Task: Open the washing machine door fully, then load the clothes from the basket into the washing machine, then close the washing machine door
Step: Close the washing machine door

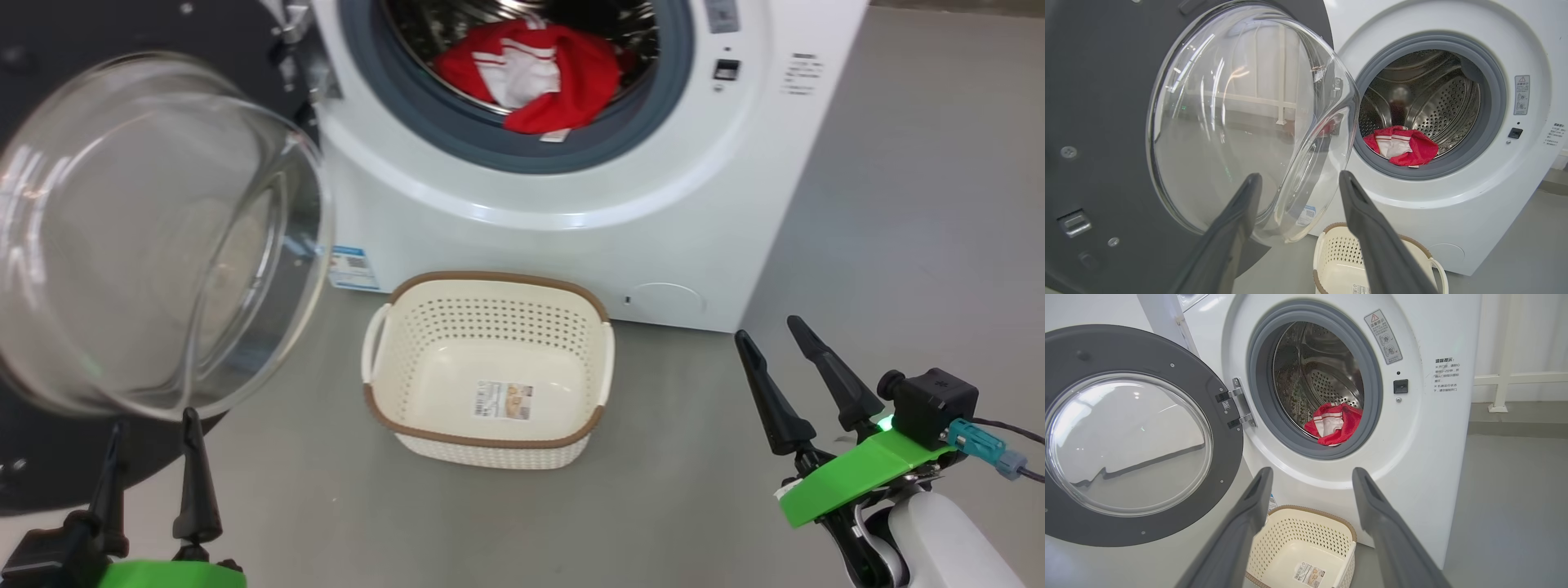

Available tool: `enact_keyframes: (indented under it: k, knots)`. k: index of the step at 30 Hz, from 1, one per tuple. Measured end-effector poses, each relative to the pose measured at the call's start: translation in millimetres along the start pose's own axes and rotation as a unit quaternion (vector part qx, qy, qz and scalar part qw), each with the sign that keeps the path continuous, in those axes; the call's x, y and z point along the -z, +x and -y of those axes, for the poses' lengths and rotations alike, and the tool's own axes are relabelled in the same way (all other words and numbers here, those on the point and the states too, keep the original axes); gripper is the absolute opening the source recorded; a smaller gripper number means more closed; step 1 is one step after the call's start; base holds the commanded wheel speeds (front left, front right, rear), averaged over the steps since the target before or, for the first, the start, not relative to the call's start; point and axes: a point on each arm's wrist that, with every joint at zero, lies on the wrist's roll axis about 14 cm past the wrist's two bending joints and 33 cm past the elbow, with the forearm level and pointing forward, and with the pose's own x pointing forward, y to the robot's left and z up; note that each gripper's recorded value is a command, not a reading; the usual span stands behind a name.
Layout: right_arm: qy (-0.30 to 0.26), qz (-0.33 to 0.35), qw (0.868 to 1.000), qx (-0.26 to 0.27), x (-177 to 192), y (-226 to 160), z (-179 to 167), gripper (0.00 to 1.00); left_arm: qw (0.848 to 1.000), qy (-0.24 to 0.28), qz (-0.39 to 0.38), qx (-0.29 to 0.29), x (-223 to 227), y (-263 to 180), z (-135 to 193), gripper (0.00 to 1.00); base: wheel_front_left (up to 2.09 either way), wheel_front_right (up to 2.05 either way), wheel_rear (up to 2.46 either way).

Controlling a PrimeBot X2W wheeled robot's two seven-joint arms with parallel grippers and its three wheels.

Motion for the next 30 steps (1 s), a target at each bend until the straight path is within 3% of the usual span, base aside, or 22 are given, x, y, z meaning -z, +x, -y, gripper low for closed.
enact_keyframes:
  k: [17,30]
  knots:
    - [0.008,-0.016,0.996,-0.084,13.5,29.4,-56.4,1.00,0.996,0.005,0.006,-0.093,-8.7,-43.4,-54.1,1.00,0.00,0.00,0.00]
    - [0.013,-0.026,0.993,-0.115,21.9,36.6,-78.5,1.00,0.993,0.008,0.012,-0.121,-13.9,-56.6,-70.1,1.00,0.00,0.00,0.00]
